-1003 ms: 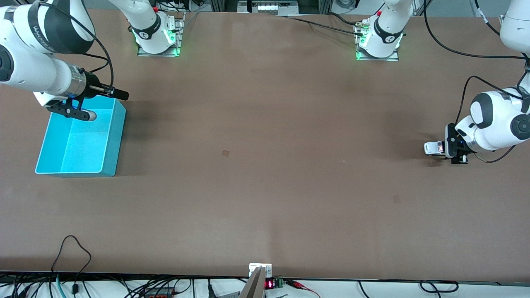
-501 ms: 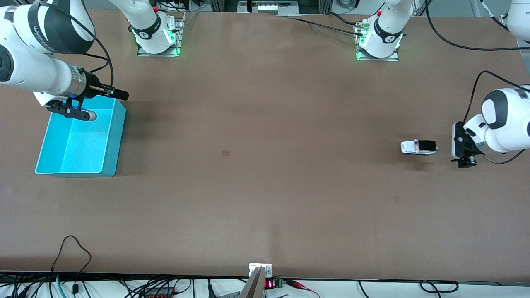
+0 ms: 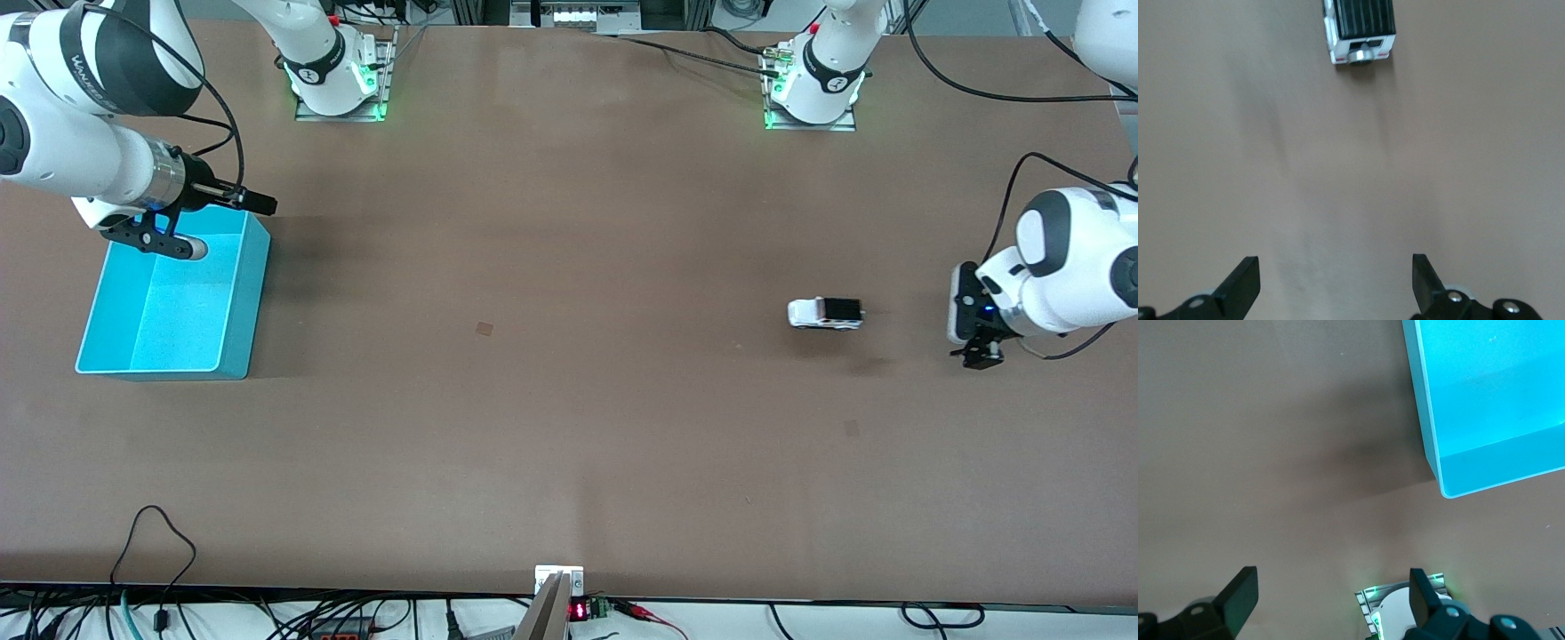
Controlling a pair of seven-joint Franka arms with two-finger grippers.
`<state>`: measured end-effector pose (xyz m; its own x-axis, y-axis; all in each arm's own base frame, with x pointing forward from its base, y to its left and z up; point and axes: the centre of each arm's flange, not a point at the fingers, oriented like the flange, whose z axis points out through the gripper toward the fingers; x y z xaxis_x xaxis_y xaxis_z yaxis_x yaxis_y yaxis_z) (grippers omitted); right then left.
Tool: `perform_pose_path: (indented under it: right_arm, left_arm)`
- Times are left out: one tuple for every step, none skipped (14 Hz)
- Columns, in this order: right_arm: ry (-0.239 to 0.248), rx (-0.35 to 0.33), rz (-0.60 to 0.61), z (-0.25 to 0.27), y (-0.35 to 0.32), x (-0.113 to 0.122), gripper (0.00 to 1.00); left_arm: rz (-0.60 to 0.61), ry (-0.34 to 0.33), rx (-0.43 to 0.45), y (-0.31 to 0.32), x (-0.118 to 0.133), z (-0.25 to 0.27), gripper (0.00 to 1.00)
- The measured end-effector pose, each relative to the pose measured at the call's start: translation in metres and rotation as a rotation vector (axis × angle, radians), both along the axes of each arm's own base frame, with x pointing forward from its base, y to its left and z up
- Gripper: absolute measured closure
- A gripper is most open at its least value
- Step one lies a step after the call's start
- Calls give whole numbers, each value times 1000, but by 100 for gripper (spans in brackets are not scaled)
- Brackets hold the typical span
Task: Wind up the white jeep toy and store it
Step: 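Open the left gripper, releasing the jeep to roll toward the bin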
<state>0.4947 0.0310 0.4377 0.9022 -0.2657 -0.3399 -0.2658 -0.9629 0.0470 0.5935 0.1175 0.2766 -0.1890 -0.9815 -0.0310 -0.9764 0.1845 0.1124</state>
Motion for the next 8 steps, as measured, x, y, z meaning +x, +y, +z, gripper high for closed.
perform_pose_path:
  right_arm:
    - [0, 0, 0, 0, 0, 0, 0]
    - [0, 0, 0, 0, 0, 0, 0]
    - [0, 0, 0, 0, 0, 0, 0]
    - [0, 0, 0, 0, 0, 0, 0]
    - [0, 0, 0, 0, 0, 0, 0]
    - [0, 0, 0, 0, 0, 0, 0]
    - [0, 0, 0, 0, 0, 0, 0]
    - [0, 0, 0, 0, 0, 0, 0]
  left_arm:
    - [-6, -19, -6, -23, 5, 12, 0]
    - [-6, -34, -15, -44, 8, 23, 0]
    - [-6, -46, -27, -63, 10, 31, 0]
    - [-3, -52, -45, -80, 11, 37, 0]
    - [1, -54, -69, -102, 12, 40, 0]
    - [10, -53, -74, -112, 12, 40, 0]
    - [22, -51, -74, -123, 11, 39, 0]
    - [28, -50, -73, -136, 11, 39, 0]
